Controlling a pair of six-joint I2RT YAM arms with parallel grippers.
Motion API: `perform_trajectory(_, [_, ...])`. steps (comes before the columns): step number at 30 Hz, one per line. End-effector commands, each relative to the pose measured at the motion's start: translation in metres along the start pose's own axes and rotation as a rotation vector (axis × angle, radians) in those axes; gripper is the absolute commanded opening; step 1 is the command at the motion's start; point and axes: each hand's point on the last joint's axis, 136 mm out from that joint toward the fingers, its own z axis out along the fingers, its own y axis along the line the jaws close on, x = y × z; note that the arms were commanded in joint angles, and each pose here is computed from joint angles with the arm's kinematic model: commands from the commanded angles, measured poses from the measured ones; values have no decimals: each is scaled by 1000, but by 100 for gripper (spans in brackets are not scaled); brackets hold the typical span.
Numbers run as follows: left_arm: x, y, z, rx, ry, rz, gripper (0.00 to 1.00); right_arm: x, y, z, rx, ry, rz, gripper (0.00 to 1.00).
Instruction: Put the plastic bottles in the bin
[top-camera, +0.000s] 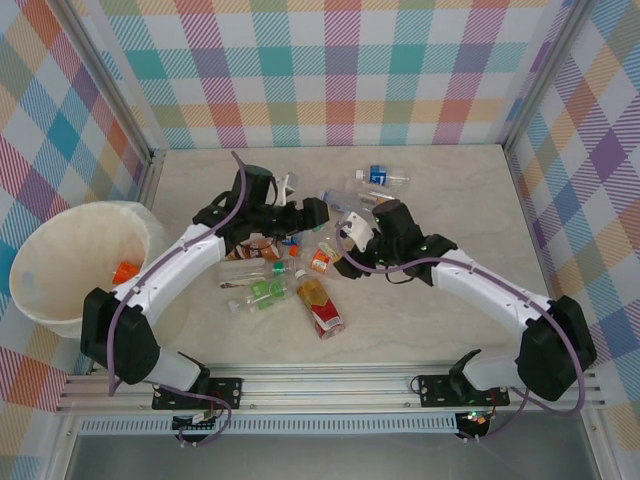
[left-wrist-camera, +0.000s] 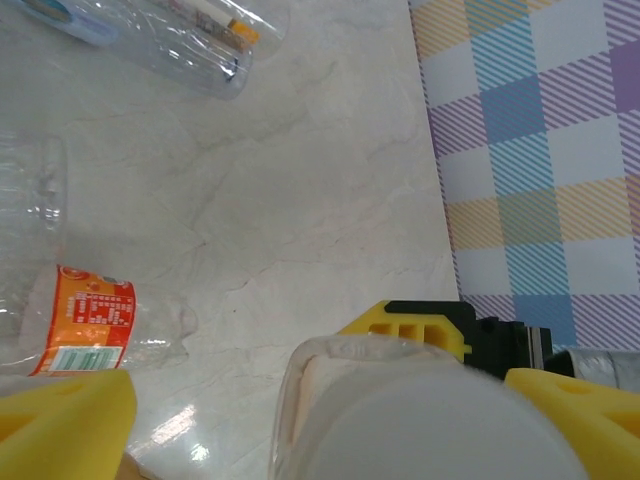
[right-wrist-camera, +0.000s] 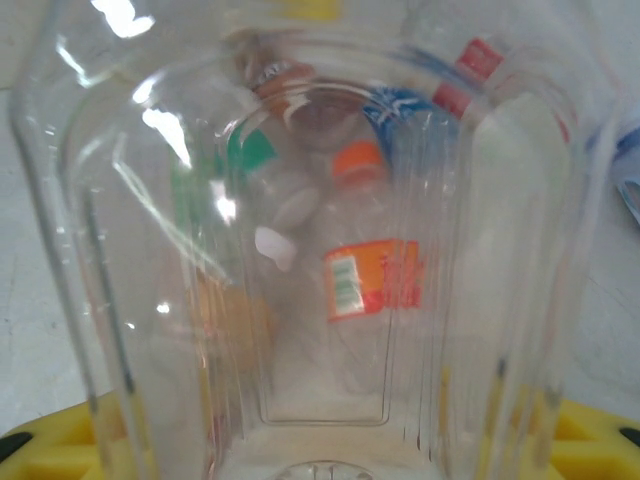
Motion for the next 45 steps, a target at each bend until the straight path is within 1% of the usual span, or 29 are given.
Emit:
perform_trajectory(1, [-5, -22, 0, 43, -3, 50, 75, -33, 10, 0, -57, -92, -15, 42])
perform_trajectory(3, [-3, -22, 1, 43, 2, 53, 59, -37, 13, 2, -66, -106, -19, 42])
perform_trajectory(5, [-2, -23, -1, 49, 0, 66, 49, -41, 15, 1, -73, -124, -12, 43])
perform_trajectory(8, [-2, -27, -7, 57, -14, 94, 36, -44, 18, 0, -94, -143, 4, 46])
perform_trajectory(10, [0, -30, -10, 69, -6, 114, 29, -44, 22, 0, -113, -147, 12, 52])
perform_trajectory(11, [0, -31, -10, 67, 1, 120, 20, -43, 23, -1, -120, -145, 13, 55])
perform_trajectory(12, [0, -29, -11, 47, 3, 114, 0, -42, 25, -1, -132, -143, 9, 59])
perform_trajectory(15, [-2, -25, -15, 8, -4, 116, 0, -39, 30, -6, -144, -134, -11, 70])
perform_trajectory(18, [-7, -27, -21, -6, -26, 134, 0, -40, 28, -16, -112, -148, -21, 84])
perform_trajectory(20, [-10, -28, -27, -14, -50, 149, 0, -41, 27, -24, -87, -176, -37, 88])
perform_trajectory(22, [-14, -31, -35, -10, -77, 169, 0, -43, 21, -32, -27, -214, -42, 91])
perform_trajectory(24, [-17, -34, -42, -10, -99, 185, 0, -43, 10, -37, 52, -246, -37, 100])
perform_trajectory(29, [-31, -31, -69, -65, -177, 204, 0, -30, -22, -44, 248, -269, -6, 100])
perform_trajectory(32, [-40, -29, -89, -92, -233, 207, 0, -23, -43, -49, 353, -291, 72, 100])
perform_trajectory(35, [-46, -30, -111, -118, -280, 227, 0, -18, -64, -55, 431, -336, 190, 100])
perform_trajectory(38, [-54, -34, -135, -146, -334, 227, 0, -14, -78, -60, 477, -379, 266, 100])
perform_trajectory(42, [-62, -49, -169, -192, -412, 277, 0, -13, -83, -60, 491, -389, 281, 100])
perform_trajectory(43, [-65, -50, -181, -228, -440, 303, 0, -13, -85, -61, 500, -390, 285, 100])
perform_trajectory(45, [-74, -43, -206, -357, -508, 326, 0, -15, -87, -61, 509, -395, 294, 100])
